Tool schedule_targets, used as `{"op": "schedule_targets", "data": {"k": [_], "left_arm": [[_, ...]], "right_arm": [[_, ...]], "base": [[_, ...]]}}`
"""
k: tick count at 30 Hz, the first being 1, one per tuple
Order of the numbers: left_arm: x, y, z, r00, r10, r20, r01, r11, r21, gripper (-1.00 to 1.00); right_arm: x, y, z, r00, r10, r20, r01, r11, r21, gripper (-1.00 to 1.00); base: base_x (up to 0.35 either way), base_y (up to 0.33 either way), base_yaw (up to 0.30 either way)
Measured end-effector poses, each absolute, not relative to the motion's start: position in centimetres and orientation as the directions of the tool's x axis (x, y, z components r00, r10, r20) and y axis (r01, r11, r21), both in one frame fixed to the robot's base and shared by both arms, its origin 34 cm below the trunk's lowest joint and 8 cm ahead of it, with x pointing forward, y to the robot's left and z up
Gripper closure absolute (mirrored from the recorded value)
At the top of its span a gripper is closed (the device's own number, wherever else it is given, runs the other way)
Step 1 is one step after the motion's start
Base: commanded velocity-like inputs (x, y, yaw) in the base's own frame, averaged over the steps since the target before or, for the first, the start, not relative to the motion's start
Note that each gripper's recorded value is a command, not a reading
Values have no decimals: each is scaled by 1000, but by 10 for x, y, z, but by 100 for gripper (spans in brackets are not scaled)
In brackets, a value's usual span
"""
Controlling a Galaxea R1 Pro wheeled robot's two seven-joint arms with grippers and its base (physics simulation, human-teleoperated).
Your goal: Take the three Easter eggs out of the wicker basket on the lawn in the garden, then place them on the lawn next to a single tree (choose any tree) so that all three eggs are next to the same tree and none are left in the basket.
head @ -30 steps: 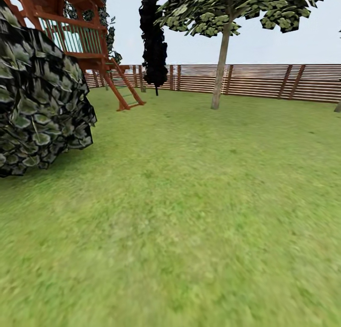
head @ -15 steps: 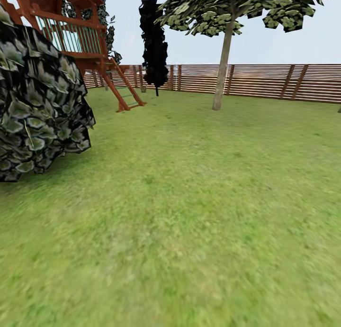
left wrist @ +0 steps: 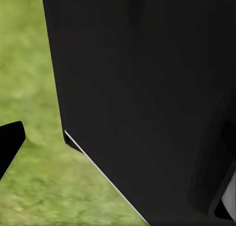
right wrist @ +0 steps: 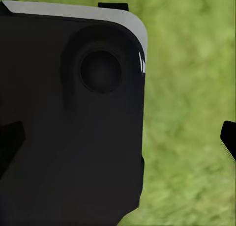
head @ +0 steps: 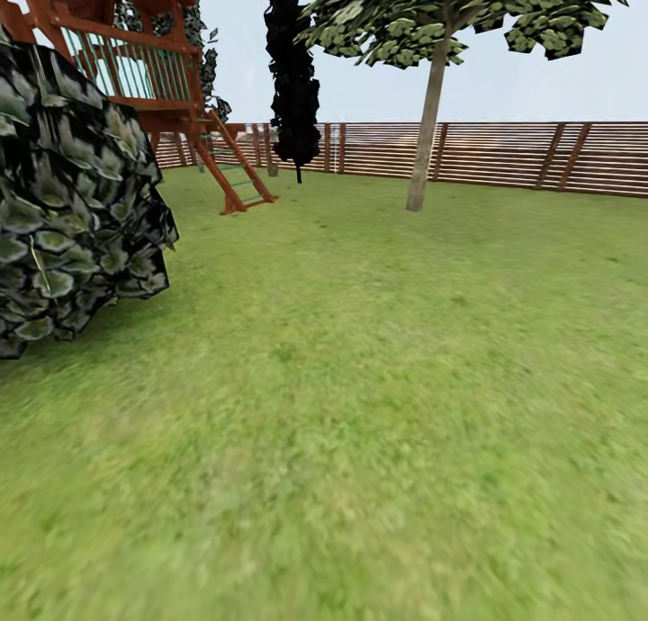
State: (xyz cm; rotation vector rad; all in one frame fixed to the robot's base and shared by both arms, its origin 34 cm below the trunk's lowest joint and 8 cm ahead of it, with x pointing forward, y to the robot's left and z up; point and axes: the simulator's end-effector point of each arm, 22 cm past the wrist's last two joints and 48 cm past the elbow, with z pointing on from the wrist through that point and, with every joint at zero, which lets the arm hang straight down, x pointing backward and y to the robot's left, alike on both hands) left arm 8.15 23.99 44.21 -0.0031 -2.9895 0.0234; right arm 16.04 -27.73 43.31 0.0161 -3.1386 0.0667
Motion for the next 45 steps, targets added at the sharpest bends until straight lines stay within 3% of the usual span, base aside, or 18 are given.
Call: {"op": "schedule_targets", "data": {"k": [14,27,45], "left_arm": [[81,240,442,-988,3,152,1,1000,-16,-100],[82,240,442,-988,3,151,1,1000,-16,-100],[81,239,442,-988,3,153,1,1000,-16,-100]], "right_arm": [[161,-275,433,-1000,-5,-1,-5,999,-40,-100],[161,-275,433,-1000,8,-1,8,999,-41,-100],[160,-274,433,-1000,-4,1,-4,999,-38,-100]], "base": [[334,76,-2],[334,76,-213],[334,76,-5]]}}
